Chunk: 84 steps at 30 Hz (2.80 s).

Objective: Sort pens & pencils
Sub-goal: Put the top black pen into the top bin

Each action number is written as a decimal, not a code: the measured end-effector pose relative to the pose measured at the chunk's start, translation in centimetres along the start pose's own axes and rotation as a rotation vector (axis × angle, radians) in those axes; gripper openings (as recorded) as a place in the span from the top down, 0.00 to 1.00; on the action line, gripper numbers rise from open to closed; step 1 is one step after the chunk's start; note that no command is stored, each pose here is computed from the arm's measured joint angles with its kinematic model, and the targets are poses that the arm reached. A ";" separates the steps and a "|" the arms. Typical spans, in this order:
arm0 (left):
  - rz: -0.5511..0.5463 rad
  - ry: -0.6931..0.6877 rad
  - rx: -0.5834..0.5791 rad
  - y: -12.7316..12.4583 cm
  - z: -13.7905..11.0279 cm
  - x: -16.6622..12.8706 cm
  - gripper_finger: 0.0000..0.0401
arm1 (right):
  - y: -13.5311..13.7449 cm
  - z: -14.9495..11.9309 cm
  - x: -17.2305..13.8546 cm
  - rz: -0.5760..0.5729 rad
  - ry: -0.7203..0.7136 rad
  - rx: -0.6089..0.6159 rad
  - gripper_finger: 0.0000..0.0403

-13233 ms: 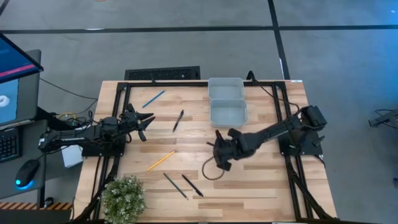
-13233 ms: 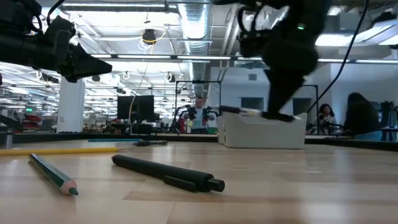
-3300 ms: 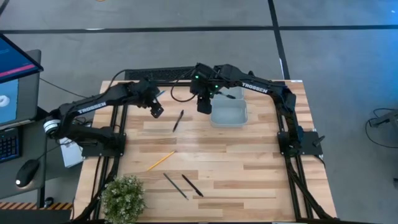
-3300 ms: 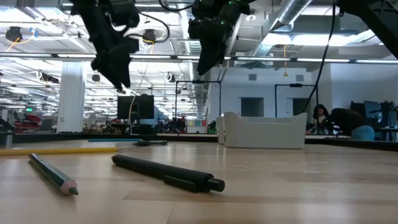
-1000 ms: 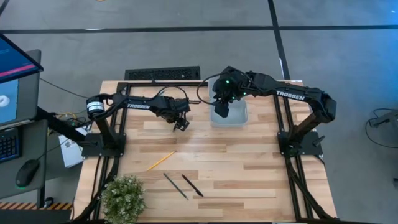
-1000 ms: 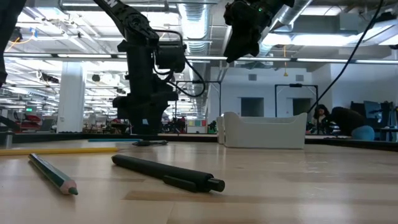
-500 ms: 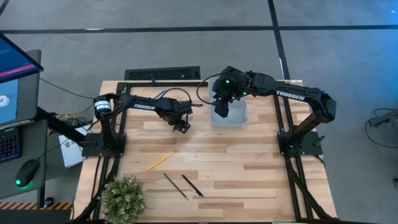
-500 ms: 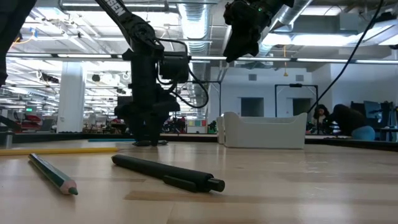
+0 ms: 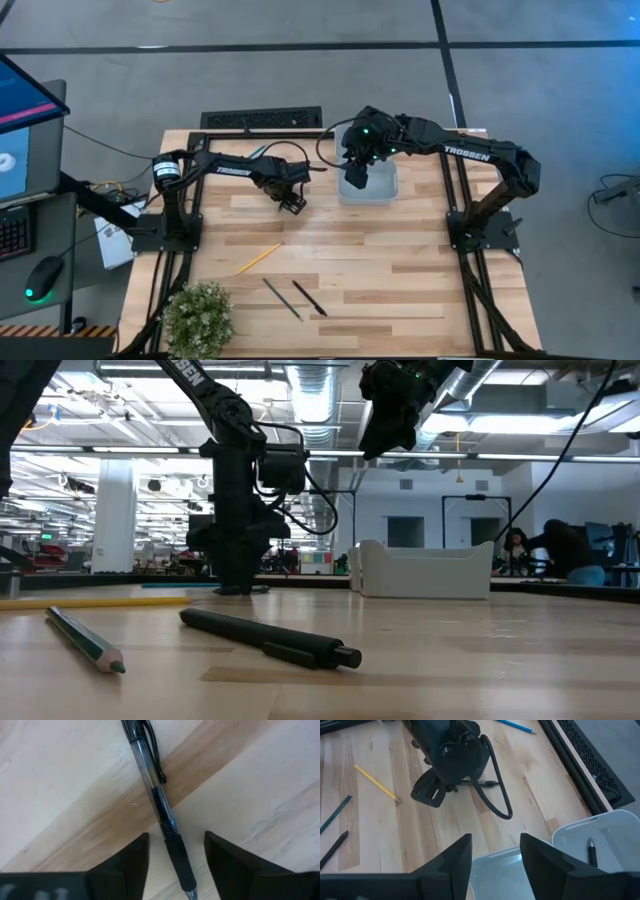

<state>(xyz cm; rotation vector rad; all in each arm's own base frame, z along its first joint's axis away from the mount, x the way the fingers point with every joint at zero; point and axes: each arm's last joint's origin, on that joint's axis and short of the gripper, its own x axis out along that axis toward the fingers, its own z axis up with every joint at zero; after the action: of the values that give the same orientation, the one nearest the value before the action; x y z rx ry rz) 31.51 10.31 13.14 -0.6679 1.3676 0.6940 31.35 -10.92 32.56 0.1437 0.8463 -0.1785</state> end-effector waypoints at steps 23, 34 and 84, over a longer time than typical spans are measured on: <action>-0.006 0.005 0.029 -0.1 -0.1 0.0 0.91 | 0.1 0.0 0.0 0.001 0.001 -0.026 0.53; -0.037 0.006 0.129 0.5 0.7 -1.2 0.91 | 0.1 0.0 0.0 0.002 0.001 -0.025 0.53; -0.898 -0.708 0.596 4.8 10.3 -29.0 0.90 | -0.4 2.7 -13.5 -0.082 -0.745 0.416 0.46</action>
<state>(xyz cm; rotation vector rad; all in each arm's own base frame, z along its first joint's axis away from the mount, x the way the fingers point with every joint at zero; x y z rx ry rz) 32.15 19.82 42.83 -0.4131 0.4589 -0.2144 24.46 -10.47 44.53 0.4027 0.0634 -0.4514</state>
